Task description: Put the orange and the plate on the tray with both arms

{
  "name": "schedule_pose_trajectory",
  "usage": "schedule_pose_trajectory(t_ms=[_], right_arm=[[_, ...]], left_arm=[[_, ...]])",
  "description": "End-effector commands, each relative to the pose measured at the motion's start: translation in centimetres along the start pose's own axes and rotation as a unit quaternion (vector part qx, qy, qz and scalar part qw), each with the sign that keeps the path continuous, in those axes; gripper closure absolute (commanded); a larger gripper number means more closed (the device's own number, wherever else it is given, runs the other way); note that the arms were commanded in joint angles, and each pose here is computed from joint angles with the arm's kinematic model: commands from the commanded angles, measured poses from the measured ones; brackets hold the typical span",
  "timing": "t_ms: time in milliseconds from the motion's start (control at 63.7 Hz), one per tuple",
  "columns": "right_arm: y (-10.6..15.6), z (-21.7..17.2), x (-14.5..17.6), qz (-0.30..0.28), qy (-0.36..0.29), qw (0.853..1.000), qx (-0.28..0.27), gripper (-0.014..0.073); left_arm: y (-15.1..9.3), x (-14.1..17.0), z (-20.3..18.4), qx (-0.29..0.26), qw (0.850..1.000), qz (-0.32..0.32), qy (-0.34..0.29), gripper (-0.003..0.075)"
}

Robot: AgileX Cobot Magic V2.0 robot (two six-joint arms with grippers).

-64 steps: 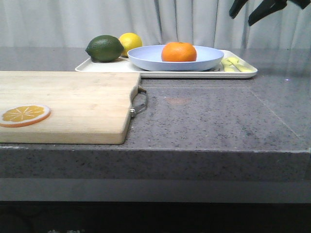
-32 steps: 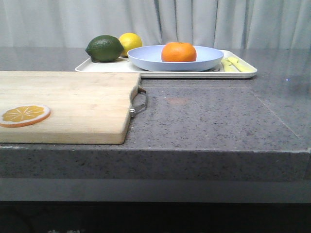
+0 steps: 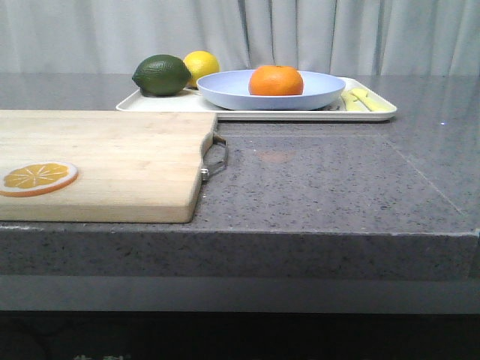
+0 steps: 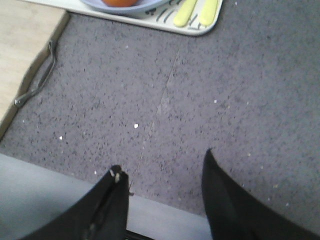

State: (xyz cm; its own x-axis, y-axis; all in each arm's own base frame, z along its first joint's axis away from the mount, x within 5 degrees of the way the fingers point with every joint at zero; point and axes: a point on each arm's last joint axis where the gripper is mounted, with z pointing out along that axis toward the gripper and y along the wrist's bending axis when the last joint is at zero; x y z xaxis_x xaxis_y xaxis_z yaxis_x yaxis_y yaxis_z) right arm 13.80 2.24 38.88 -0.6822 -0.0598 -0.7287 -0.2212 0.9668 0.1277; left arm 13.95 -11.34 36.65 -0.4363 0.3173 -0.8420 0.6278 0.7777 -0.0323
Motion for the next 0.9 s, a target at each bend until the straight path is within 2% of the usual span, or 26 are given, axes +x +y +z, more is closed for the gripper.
schedule_pose_trajectory(t_ms=[0, 173, 298, 377, 487, 581, 770, 880], right_arm=[[0.2, -0.8, 1.4, -0.004, -0.048, 0.999, 0.006, 0.0224], [0.3, -0.3, 4.7, 0.000, -0.034, 0.999, 0.005, 0.0224], [0.3, 0.1, 5.7, 0.002, -0.017, 1.000, 0.003, 0.0224], [0.3, 0.2, 5.7, 0.003, -0.013, 1.000, 0.002, 0.0224], [0.3, 0.2, 5.7, 0.003, -0.013, 1.000, 0.002, 0.0224], [0.3, 0.2, 5.7, 0.003, -0.013, 1.000, 0.002, 0.0263], [0.3, 0.2, 5.7, 0.003, -0.013, 1.000, 0.002, 0.0554], [0.3, 0.2, 5.7, 0.003, -0.013, 1.000, 0.002, 0.0668]], left_arm=[[0.0, -1.4, -0.8, 0.000, 0.999, -0.006, -0.053, 0.0057], [0.0, -1.4, -0.8, 0.000, 0.999, -0.006, -0.052, 0.0057], [0.0, -1.4, -0.8, 0.000, 0.999, -0.006, -0.052, 0.0058], [0.0, -1.4, -0.8, 0.000, 0.999, -0.006, -0.052, 0.0084], [0.0, -1.4, -0.8, 0.000, 0.999, -0.006, -0.052, 0.0184], [0.0, -1.4, -0.8, 0.000, 0.999, -0.006, -0.052, 0.0318], [0.0, -1.4, -0.8, 0.000, 0.999, -0.006, -0.052, 0.0574], [0.0, -1.4, -0.8, 0.000, 0.999, -0.006, -0.052, 0.0687]])
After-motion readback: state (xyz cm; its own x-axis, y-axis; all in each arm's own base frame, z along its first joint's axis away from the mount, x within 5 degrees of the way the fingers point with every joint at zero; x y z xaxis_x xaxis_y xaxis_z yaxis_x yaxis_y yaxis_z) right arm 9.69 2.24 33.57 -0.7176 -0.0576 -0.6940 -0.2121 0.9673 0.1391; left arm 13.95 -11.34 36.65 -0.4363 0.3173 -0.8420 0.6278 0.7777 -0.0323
